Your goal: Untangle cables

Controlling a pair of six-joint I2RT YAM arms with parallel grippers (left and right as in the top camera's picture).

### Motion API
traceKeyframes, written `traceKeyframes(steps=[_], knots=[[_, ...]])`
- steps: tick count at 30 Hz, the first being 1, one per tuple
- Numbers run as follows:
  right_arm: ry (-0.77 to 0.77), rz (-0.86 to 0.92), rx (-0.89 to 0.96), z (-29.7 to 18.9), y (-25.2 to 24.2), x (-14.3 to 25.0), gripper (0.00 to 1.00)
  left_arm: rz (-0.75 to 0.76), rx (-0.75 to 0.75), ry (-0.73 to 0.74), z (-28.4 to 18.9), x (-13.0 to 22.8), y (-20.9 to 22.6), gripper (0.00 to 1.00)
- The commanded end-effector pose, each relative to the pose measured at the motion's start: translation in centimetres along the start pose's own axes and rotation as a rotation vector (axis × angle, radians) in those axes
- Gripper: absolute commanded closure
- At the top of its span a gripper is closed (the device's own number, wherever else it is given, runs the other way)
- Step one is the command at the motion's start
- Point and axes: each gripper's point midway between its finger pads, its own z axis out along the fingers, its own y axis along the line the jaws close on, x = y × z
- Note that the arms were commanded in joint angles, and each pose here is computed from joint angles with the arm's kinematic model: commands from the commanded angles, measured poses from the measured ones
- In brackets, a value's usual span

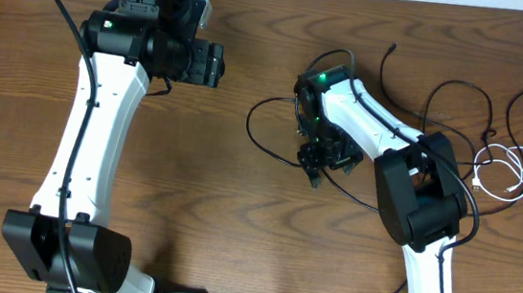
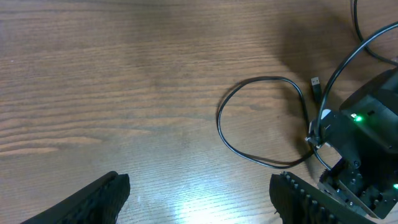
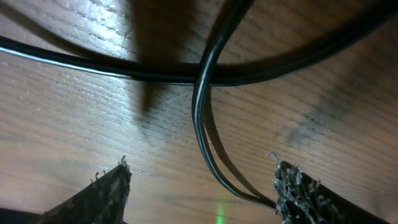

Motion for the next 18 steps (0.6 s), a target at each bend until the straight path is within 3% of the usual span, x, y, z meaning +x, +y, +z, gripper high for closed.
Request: traceKeyframes(steps=[1, 18], knots=[[-0.016, 0.017, -0.003, -0.5, 0.1, 0.1, 0.29, 0.001, -0.011, -0.025, -1.0, -0.4, 0.1, 0.22], [0.032, 0.047, -0.006, 2.6, -0.1, 1.3, 0.3, 0.002, -0.004, -0.026, -1.0, -0.4, 0.0, 0.22]])
